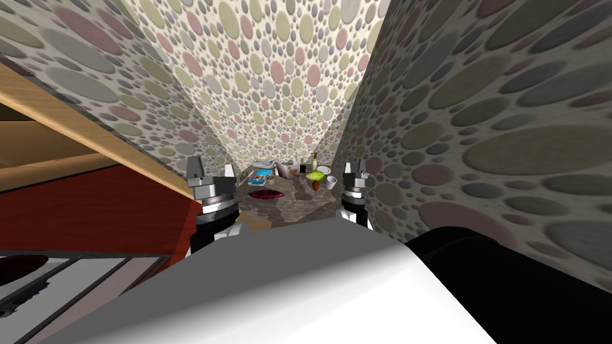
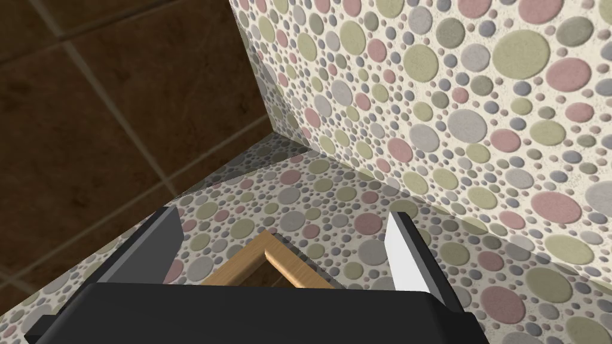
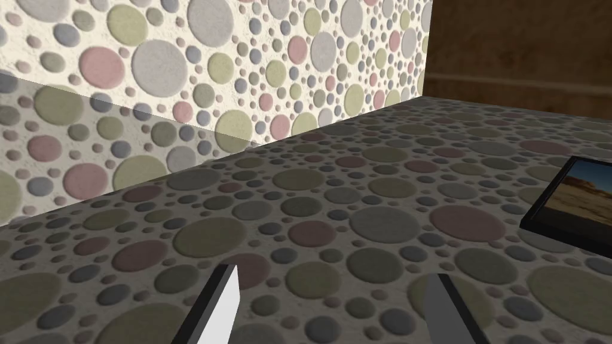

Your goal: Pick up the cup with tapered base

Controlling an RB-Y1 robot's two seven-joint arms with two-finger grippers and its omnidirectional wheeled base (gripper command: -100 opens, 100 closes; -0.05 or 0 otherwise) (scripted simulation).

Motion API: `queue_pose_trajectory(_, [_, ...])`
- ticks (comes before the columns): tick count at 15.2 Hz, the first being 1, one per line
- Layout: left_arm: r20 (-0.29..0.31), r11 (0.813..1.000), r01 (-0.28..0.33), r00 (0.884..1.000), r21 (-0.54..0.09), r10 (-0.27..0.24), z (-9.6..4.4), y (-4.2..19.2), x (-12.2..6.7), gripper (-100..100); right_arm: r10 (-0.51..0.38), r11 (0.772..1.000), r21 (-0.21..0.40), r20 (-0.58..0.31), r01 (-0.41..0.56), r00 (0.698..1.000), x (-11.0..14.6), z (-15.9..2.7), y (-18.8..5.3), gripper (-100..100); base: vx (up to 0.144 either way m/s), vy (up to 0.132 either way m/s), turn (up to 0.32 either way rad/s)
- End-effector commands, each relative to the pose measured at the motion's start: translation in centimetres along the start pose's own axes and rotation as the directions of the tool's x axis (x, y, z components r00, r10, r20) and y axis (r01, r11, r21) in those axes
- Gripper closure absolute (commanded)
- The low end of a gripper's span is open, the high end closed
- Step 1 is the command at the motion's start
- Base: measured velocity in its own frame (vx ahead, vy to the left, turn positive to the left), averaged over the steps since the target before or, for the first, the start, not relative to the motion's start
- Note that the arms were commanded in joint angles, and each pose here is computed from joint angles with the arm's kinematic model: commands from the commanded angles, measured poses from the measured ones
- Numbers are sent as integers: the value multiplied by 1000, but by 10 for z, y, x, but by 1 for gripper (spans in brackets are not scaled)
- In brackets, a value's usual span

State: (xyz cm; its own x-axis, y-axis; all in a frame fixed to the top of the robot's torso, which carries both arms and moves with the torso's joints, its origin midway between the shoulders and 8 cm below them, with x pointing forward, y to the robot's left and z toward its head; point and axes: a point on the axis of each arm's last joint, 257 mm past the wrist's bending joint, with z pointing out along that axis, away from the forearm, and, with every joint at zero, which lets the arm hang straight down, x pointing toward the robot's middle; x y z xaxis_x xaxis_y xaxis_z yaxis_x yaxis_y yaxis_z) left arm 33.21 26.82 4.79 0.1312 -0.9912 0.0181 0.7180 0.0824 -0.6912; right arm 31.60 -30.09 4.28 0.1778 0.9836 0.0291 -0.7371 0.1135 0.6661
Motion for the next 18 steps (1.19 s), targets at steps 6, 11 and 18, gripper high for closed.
queue_pose_trajectory(6, [0, 1000, 0, 1000, 0, 0, 0, 0, 0, 0, -54, 997, 43, -142, 60, 988, 15, -7, -22, -100, -7, 19, 32])
queue_pose_trajectory(11, [0, 1000, 0, 1000, 0, 0, 0, 0, 0, 0, -94, 991, 69, -241, 113, 966, 23, -15, -40, -100, -10, 28, 48])
queue_pose_trajectory(18, [0, 1000, 0, 1000, 0, 0, 0, 0, 0, 0, -161, 971, 102, -396, 218, 904, 28, -32, -73, -100, -11, 31, 50])
